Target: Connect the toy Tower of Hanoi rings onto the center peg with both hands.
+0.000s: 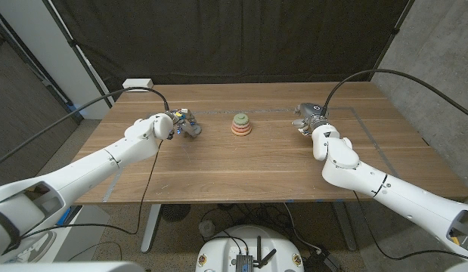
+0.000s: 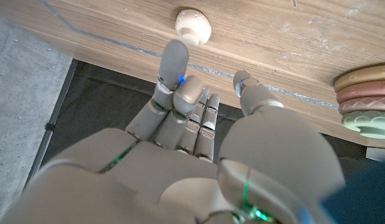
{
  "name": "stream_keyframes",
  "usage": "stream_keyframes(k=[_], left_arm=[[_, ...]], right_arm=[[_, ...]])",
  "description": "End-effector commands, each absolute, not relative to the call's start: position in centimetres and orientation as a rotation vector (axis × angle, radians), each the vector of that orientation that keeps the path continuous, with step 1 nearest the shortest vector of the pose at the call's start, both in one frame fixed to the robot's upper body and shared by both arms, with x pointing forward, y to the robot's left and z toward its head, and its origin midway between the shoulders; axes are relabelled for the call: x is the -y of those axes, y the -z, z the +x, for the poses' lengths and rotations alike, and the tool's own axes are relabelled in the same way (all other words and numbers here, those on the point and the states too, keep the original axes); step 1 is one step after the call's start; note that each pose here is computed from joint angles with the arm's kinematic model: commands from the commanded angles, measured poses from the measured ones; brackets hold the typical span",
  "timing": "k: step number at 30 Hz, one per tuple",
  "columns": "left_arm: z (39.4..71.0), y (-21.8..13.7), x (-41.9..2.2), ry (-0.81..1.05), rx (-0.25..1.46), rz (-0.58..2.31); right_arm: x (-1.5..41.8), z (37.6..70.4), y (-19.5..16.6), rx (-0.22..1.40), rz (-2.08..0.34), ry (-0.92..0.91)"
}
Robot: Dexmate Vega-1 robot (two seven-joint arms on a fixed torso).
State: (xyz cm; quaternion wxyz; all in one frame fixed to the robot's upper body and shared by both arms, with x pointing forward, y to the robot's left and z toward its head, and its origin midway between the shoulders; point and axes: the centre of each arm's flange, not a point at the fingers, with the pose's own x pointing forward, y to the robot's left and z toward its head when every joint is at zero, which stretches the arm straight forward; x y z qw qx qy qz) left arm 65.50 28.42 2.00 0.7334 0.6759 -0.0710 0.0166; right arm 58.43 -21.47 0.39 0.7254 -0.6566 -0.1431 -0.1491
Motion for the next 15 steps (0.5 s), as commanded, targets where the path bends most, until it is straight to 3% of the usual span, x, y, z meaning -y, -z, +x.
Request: stream_keyframes(k=[1,15], left_arm=[[65.5,-1.9,-28.7,-0.034,0.132,1.483],[64.4,-3.8,-28.8,-0.06,0.174,1.477]], right_arm=[[21.4,58.4,-0.5,0.32,-1.444,0.324],[21.2,58.3,-0.8,0.325,-1.442,0.327]])
